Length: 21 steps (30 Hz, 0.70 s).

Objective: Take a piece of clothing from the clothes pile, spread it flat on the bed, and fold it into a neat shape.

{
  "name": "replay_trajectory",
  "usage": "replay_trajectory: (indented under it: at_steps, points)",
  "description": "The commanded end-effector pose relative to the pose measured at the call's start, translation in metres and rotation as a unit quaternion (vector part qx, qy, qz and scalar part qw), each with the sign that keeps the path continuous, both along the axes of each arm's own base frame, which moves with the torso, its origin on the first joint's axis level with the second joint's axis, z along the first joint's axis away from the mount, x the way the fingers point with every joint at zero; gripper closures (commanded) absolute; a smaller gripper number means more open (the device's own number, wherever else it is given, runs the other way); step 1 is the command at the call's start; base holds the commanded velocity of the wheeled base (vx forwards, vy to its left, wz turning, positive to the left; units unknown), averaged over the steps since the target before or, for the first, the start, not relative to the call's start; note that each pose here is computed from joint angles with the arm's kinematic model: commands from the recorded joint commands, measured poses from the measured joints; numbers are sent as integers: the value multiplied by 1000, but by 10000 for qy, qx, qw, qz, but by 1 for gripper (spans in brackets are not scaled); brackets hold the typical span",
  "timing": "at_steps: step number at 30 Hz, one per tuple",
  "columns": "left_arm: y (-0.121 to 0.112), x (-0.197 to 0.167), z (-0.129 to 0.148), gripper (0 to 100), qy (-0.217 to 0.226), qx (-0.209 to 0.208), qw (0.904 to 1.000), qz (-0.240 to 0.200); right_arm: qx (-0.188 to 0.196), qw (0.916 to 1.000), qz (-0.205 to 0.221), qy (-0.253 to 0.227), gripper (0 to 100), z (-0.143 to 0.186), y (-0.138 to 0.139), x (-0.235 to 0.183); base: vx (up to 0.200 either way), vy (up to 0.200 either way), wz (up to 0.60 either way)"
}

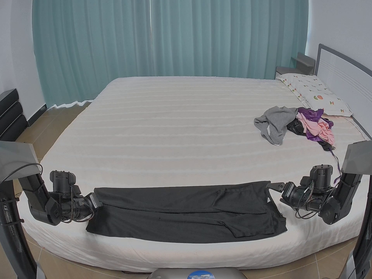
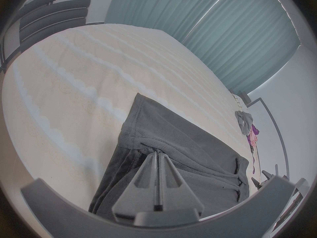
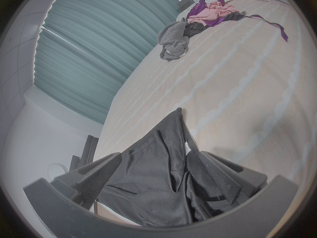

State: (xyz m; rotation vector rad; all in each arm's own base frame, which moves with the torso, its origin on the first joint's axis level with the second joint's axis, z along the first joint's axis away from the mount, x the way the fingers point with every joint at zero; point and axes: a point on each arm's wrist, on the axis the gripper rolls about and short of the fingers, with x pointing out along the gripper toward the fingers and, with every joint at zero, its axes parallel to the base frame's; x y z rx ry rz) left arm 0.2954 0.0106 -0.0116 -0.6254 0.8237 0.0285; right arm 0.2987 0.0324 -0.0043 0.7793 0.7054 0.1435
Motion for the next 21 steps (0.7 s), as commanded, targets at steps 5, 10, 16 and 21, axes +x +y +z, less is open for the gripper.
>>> replay_trajectory:
  at_steps: [5,10,16,21]
  points:
    - [1,0,2,100,-34,2,10000,19,1,10000,28,9,0,0,1,-1,0,0,0]
    - [1,0,1,100,-3,0,10000,19,-8,9999,97,48,0,1,3,-6,0,0,0]
    - [1,0,-1,100,35,-2,10000,12,-240,9976,639,131,0,-7,5,-17,0,0,0]
    - [1,1,-5,100,84,-15,10000,30,-384,9934,1059,219,0,-19,-1,-23,0,0,0]
